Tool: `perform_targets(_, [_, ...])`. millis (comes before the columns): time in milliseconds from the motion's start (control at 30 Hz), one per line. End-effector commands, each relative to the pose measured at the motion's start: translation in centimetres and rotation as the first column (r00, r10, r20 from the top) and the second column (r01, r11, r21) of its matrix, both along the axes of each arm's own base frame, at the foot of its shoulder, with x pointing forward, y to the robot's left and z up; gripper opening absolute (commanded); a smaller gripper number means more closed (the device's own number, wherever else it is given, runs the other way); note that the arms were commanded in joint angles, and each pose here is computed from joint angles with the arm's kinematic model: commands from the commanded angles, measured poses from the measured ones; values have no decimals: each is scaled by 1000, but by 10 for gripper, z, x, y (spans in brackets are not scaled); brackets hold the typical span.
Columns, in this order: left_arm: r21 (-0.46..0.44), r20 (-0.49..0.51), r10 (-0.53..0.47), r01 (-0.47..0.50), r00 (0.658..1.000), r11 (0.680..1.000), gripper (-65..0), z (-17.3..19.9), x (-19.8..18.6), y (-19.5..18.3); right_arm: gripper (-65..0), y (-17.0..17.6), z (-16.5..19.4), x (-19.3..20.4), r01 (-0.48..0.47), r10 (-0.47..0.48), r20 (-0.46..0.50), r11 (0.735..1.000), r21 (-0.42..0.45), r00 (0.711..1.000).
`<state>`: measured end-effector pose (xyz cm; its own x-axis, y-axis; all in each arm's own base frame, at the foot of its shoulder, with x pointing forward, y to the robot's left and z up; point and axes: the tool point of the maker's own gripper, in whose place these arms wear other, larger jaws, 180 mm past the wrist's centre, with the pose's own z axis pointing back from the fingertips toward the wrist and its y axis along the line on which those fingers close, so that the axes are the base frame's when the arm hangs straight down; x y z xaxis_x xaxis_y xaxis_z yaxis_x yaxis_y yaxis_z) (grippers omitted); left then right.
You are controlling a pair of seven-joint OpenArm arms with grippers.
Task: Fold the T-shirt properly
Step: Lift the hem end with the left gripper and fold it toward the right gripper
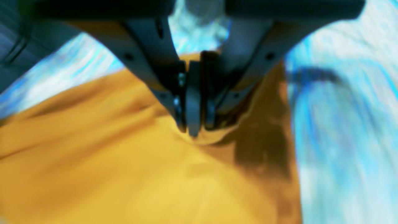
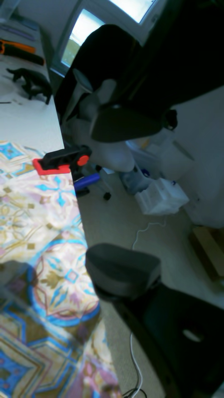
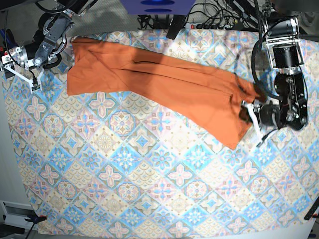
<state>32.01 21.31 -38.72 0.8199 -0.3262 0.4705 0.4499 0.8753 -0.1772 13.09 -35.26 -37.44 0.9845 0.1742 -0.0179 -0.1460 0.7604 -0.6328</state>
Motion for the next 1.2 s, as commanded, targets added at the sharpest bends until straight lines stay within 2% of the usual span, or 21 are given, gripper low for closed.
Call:
perform_targets(0, [-14, 101, -16, 17, 995, 1000, -650, 28, 19, -8, -135, -7, 10, 1, 9, -8, 15, 999, -33, 1000])
perform_targets(100, [-54, 237, -76, 91, 969, 994, -650, 63, 36, -52, -135, -7, 10, 1, 10, -10, 15, 999, -33, 1000])
perform_targets(200, [-81, 238, -145, 169, 960, 982, -650, 60, 30, -89, -135, -7, 10, 1, 12, -11, 15, 999, -33, 1000])
perform_targets(333, [-154, 213, -260, 295, 942, 943, -650, 51, 11, -144, -135, -7, 10, 1, 12, -11, 15, 999, -33, 1000])
perform_targets(500, [-244, 225, -275, 328, 935, 913, -650, 57, 2, -164, -135, -7, 10, 2, 12, -11, 17, 999, -32, 1000])
perform_targets(633, [-334, 228, -375, 434, 898, 837, -650, 62, -19, -204, -135, -7, 10, 3, 12, -11, 19, 999, -31, 1000])
perform_targets(733, [-406, 216, -425, 477, 879, 780, -650, 62, -40, -225, -135, -7, 10, 3, 12, -11, 19, 999, -30, 1000])
perform_targets(867, [-498, 210, -506, 537, 837, 681, -650, 68, -69, -257, -135, -7, 10, 3, 11, -10, 19, 999, -30, 1000])
perform_targets(1000, [-545, 204, -561, 569, 802, 616, -650, 69, -94, -279, -135, -7, 9, 3, 10, -9, 19, 1000, -29, 1000])
perform_targets(1067, [-551, 208, -580, 584, 788, 595, -650, 70, -106, -286, -135, -6, 9, 4, 9, -9, 20, 1000, -28, 1000])
perform_targets(1133, [-559, 224, -608, 611, 762, 561, -650, 74, -118, -298, -135, -6, 9, 4, 6, -6, 20, 1000, -27, 1000])
perform_targets(1167, [-557, 228, -612, 617, 758, 556, -650, 75, -120, -299, -135, -5, 9, 5, 7, -6, 21, 1000, -26, 1000])
